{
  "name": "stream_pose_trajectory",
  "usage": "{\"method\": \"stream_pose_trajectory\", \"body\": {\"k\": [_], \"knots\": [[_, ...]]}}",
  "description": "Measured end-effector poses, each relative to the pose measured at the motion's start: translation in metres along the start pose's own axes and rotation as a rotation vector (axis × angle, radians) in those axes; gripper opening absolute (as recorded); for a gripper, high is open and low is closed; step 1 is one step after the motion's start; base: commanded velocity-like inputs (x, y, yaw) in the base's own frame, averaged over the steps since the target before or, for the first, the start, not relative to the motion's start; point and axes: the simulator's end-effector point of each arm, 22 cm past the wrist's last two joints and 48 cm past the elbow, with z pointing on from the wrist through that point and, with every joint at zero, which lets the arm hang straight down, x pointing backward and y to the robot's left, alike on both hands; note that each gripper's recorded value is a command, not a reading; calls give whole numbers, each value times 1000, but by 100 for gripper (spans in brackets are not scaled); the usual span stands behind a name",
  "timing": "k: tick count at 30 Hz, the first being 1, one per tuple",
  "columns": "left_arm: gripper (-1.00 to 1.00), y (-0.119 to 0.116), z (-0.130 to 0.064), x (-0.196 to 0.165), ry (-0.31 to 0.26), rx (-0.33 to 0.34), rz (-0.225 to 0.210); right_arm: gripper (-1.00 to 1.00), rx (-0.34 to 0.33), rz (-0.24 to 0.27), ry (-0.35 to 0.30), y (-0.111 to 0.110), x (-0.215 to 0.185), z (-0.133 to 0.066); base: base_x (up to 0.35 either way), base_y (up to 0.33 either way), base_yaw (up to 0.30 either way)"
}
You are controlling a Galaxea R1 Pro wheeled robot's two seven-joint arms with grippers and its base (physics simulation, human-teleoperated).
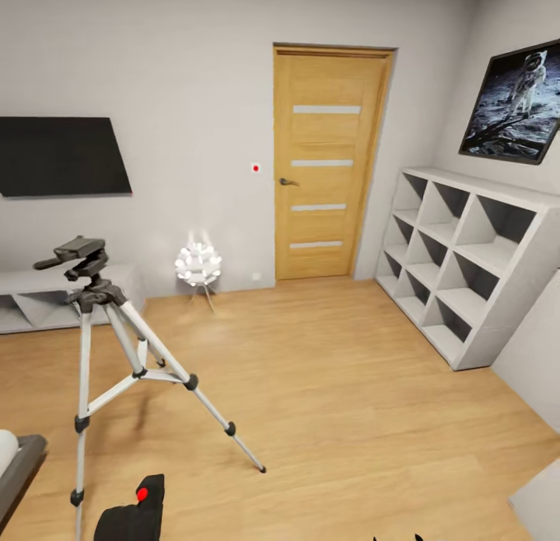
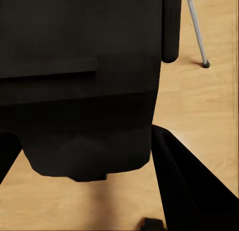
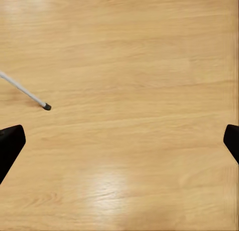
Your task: Attach the digital camera to the camera tripod in the bedroom.
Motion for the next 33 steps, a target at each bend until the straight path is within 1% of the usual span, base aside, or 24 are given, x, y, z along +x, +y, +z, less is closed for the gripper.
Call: {"method": "stream_pose_trajectory", "body": {"k": [22, 27, 33], "knots": [[-100, -2, 0, 0, 0, 3, -1, 100, -3, 1, -1, 2, 0, 0, 312, -161, -13], [-100, -1, 0, 0, 1, 1, -1, 100, -3, 0, -1, 2, 0, 0, 287, -206, -207], [-100, -1, 0, 0, 0, 1, 0, 100, -3, 0, 0, 2, 0, 0, 313, -117, -282]]}}
